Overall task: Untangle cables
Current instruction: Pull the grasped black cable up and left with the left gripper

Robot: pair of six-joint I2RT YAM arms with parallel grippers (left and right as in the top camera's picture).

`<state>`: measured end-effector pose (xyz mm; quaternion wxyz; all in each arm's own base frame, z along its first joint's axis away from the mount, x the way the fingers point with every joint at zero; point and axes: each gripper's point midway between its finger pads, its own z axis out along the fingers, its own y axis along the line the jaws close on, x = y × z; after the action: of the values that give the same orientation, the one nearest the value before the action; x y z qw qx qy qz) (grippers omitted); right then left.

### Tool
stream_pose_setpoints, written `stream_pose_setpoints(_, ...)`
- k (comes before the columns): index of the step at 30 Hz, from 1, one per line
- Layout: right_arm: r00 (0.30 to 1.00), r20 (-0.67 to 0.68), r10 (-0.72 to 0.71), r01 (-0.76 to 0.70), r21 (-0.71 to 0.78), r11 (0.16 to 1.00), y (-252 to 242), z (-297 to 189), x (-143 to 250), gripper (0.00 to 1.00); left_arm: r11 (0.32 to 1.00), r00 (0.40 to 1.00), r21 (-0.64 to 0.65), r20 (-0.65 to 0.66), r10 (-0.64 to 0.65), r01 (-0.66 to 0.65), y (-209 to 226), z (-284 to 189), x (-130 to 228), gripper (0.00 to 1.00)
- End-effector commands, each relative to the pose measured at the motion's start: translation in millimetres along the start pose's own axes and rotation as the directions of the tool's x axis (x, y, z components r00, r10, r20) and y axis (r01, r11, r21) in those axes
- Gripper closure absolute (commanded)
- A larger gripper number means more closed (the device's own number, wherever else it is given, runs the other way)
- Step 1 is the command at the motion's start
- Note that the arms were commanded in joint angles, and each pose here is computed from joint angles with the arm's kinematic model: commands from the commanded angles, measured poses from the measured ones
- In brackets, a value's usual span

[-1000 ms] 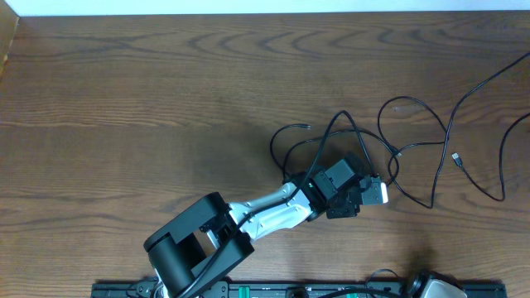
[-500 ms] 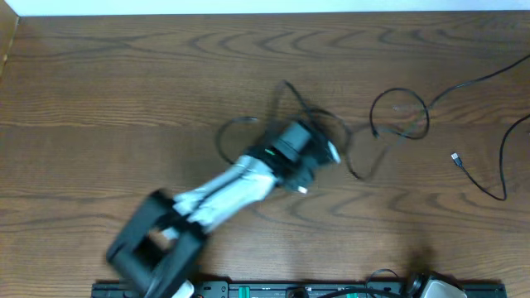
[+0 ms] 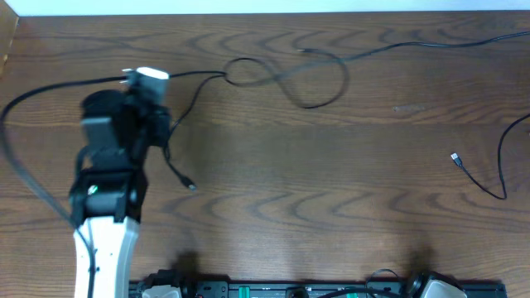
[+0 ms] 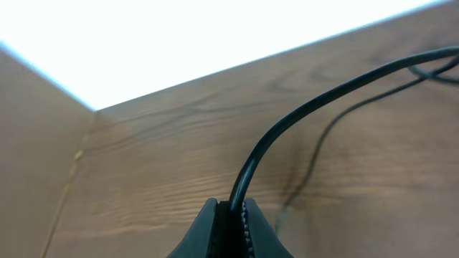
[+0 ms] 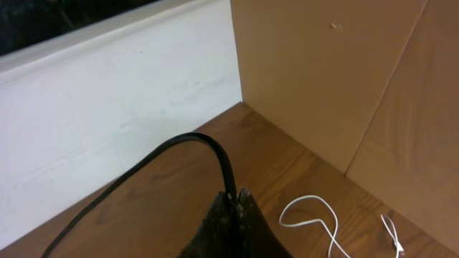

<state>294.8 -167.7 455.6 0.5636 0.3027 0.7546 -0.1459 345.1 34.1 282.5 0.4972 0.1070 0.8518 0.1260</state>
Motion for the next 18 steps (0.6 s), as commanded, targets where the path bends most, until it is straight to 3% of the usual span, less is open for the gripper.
stream_pose_setpoints(1, 1.000, 0.019, 0.017, -0.017, 0.006, 1.000, -3, -6, -5, 0.99, 0.990, 0.993, -0.074, 0.021, -0.120, 0.121, 27, -11, 1, 0.93)
stream_pose_setpoints(7, 0.999, 0.028, 0.017, -0.018, 0.050, 0.999, -11, -6, -6, 0.99, 0.941, 0.955, -0.160, 0.048, -0.293, 0.297, 60, -17, 9, 0.93)
stream_pose_setpoints(11, 0.998, 0.058, 0.017, -0.027, 0.177, 0.984, -34, -7, -11, 0.99, 0.923, 0.942, -0.188, 0.052, -0.332, 0.336, 70, -19, 14, 0.93)
stream_pose_setpoints(15, 0.994, 0.094, 0.062, -0.093, 0.380, 0.920, -78, -4, -14, 0.99, 0.923, 0.942, -0.189, 0.052, -0.332, 0.336, 71, -19, 14, 0.92)
stream_pose_setpoints(18, 0.970, 0.125, 0.209, -0.244, 0.518, 0.820, -123, 4, -1, 0.99, 0.923, 0.942, -0.189, 0.052, -0.332, 0.336, 71, -19, 14, 0.93)
